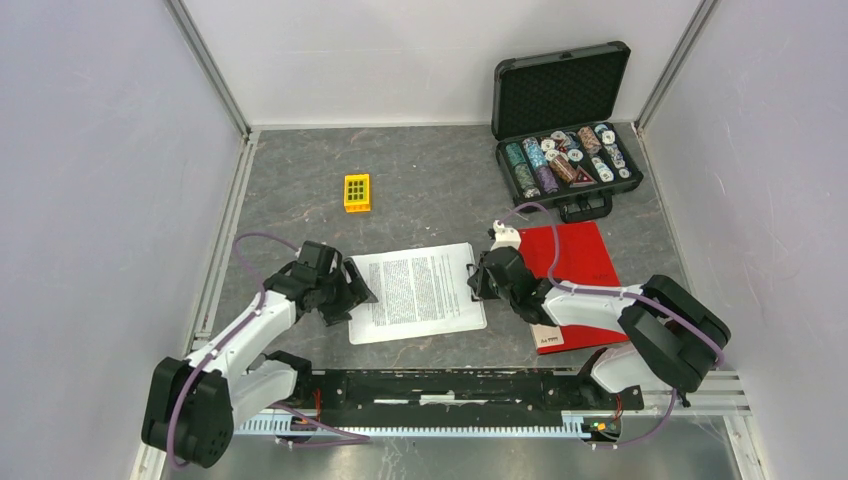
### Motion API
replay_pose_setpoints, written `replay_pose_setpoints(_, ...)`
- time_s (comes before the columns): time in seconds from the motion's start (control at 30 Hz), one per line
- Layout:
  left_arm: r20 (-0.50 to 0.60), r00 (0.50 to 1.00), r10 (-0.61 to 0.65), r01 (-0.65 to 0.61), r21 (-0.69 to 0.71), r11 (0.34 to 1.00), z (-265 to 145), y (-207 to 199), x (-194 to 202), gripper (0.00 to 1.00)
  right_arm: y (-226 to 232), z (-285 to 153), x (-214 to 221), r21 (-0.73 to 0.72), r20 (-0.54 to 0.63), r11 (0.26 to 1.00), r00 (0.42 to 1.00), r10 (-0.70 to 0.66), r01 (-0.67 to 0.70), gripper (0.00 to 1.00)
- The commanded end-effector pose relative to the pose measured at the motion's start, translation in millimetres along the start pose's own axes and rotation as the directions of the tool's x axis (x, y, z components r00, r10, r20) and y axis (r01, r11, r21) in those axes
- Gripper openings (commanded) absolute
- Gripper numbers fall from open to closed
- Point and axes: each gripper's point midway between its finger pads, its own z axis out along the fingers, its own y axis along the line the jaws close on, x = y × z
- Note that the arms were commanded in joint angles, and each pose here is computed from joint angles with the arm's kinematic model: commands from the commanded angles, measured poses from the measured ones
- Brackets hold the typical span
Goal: Put the files into the folder
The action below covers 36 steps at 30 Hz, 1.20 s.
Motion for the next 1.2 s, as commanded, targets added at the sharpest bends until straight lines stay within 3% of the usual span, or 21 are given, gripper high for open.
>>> replay_pose_setpoints(0.0,0.041,0.999,-0.009,0.007,0.042,0.999,-10,-16,-11,0.82,-3,-6,16,0.009,-0.091,1.000,0.996,0.000,0.001,0.20)
replay_pose_setpoints(0.27,0.110,0.992,0.062,-0.070,0.070,0.995,-38,-40,-34,0.83,25,-26,-31,-0.058,-0.007,0.998,1.000,-0.016,0.016,0.63)
replay_pose_setpoints(0.33,0.152,0.983,0.100,-0.113,0.082,0.990,-54,-51,-46,0.83,29,-36,-44,-0.067,0.015,0.997,0.999,-0.034,0.035,0.81)
replay_pose_setpoints(0.4,0.196,0.969,0.153,-0.178,0.117,0.977,-74,-69,-58,0.85,30,-48,-57,-0.068,0.044,0.996,0.997,-0.058,0.061,0.96)
replay_pose_setpoints(0.43,0.216,0.960,0.179,-0.213,0.141,0.967,-84,-78,-62,0.90,31,-55,-64,-0.073,0.061,0.994,0.995,-0.079,0.084,0.98)
replay_pose_setpoints(0.5,0.273,0.931,0.242,-0.303,0.210,0.930,-113,-105,-72,1.00,36,-72,-80,-0.093,0.100,0.986,0.987,-0.129,0.138,0.98)
replay_pose_setpoints(0.63,0.383,0.868,0.314,-0.455,0.366,0.812,-175,-155,-76,1.00,20,-115,-114,-0.004,0.183,0.973,0.957,-0.227,0.231,0.98)
replay_pose_setpoints(0.8,0.508,0.792,0.339,-0.590,0.491,0.641,-238,-194,-67,1.00,-13,-180,-156,0.135,0.346,0.961,0.898,-0.272,0.240,0.98)
replay_pose_setpoints(1.03,0.524,0.783,0.335,-0.617,0.587,0.524,-255,-200,-43,1.00,-47,-236,-163,0.154,0.514,0.980,0.836,-0.191,0.130,0.98)
replay_pose_setpoints(1.17,0.553,0.768,0.322,-0.630,0.563,0.535,-239,-183,-37,1.00,-56,-236,-145,0.112,0.524,0.990,0.841,-0.134,0.088,0.98)
